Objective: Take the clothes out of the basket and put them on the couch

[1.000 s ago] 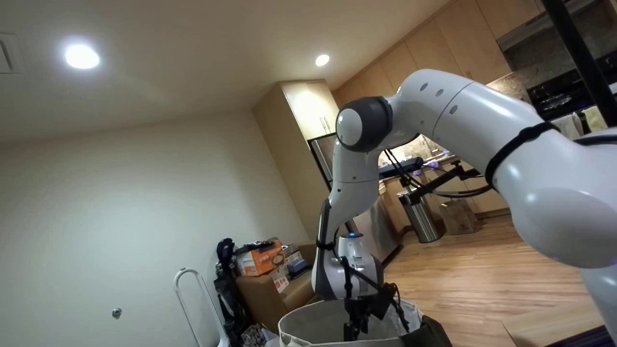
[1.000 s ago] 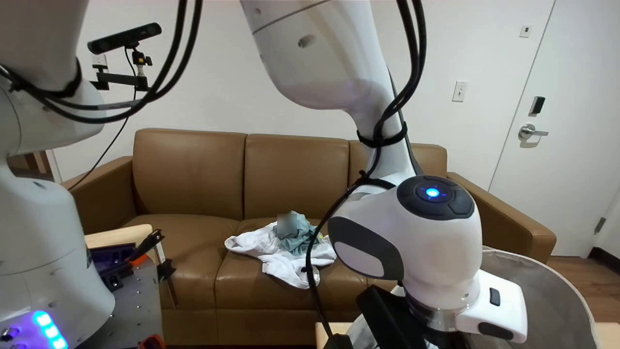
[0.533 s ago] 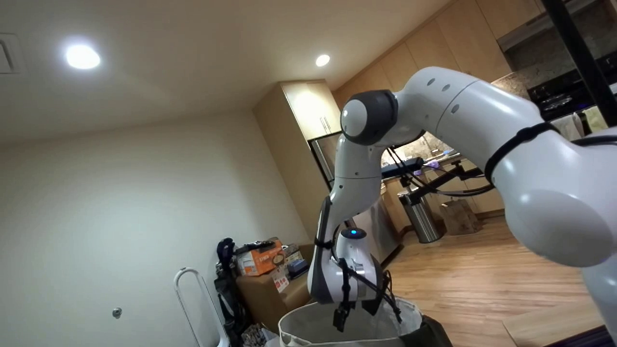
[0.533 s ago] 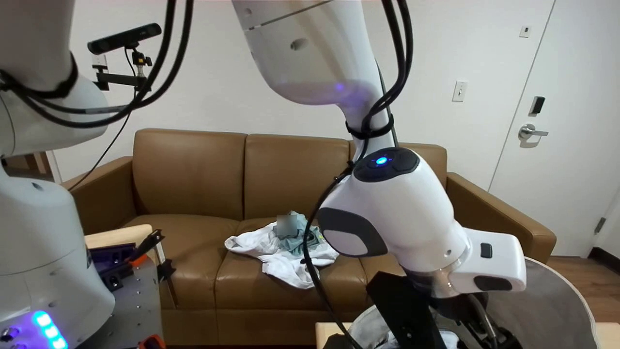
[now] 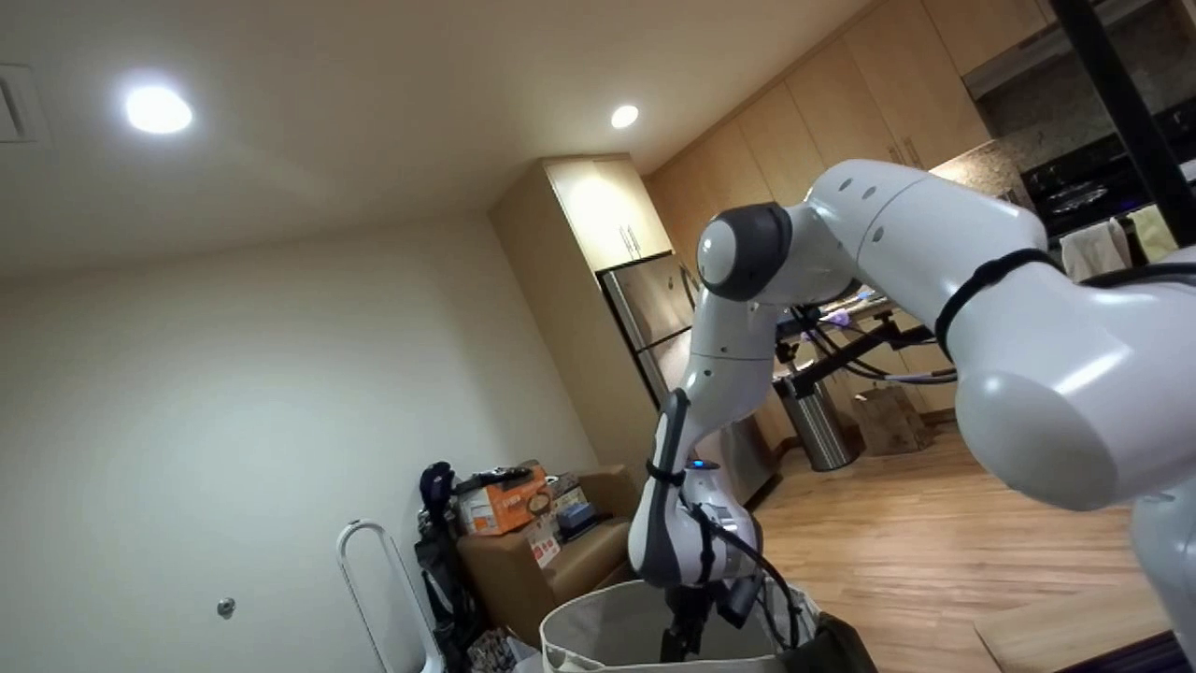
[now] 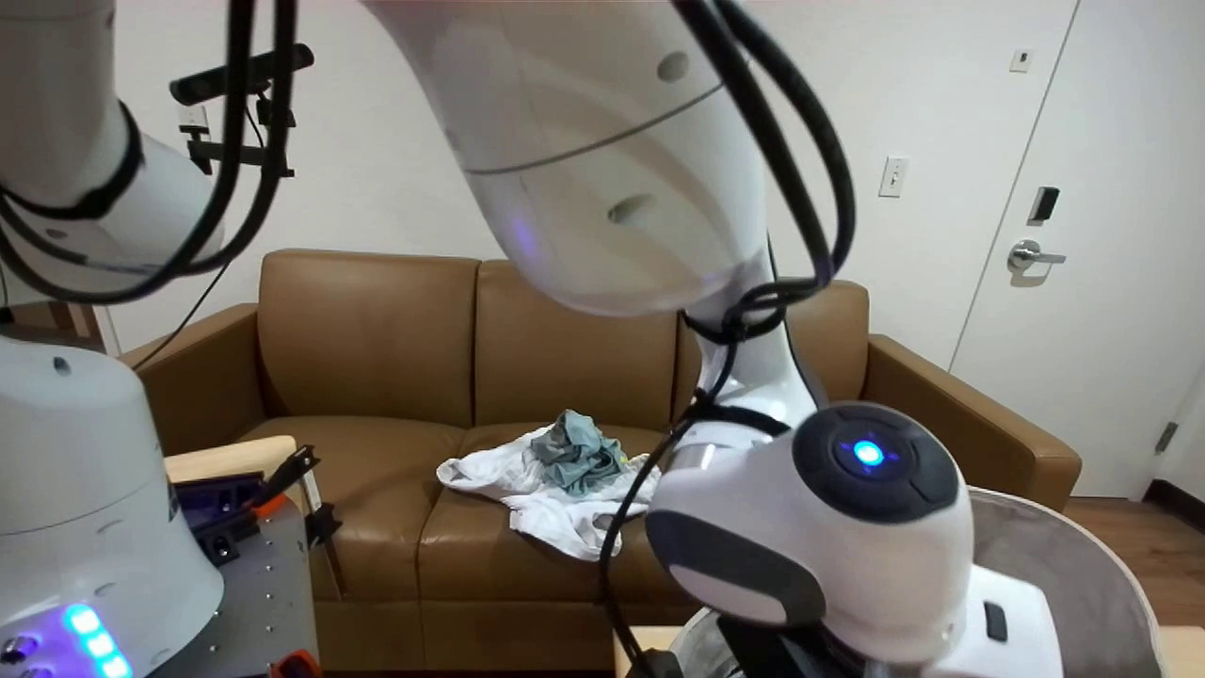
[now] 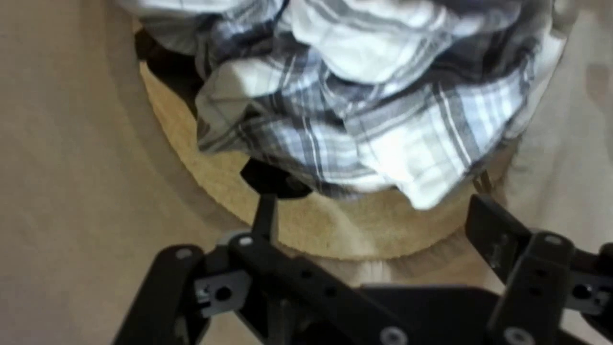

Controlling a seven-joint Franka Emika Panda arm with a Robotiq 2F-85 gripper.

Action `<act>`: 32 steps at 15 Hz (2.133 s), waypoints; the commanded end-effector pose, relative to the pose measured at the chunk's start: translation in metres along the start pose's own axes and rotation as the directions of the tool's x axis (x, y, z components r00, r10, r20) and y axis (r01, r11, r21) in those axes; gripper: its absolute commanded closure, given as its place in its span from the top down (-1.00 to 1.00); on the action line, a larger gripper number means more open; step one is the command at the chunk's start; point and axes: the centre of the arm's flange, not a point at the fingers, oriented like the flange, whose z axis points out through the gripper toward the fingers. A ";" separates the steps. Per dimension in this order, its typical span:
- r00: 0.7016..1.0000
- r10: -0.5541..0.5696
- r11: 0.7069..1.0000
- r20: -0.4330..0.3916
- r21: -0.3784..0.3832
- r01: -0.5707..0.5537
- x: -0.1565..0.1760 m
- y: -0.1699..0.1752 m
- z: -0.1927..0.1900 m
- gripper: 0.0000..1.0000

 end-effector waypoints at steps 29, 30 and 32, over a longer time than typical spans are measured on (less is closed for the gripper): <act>0.980 -0.048 0.998 -0.191 0.028 0.055 -0.015 0.016 0.056 -0.88; 0.973 -0.061 0.998 -0.222 0.012 0.065 -0.005 0.011 0.050 -0.90; 0.952 -0.082 0.997 -0.296 -0.026 0.078 0.020 0.001 0.031 -0.95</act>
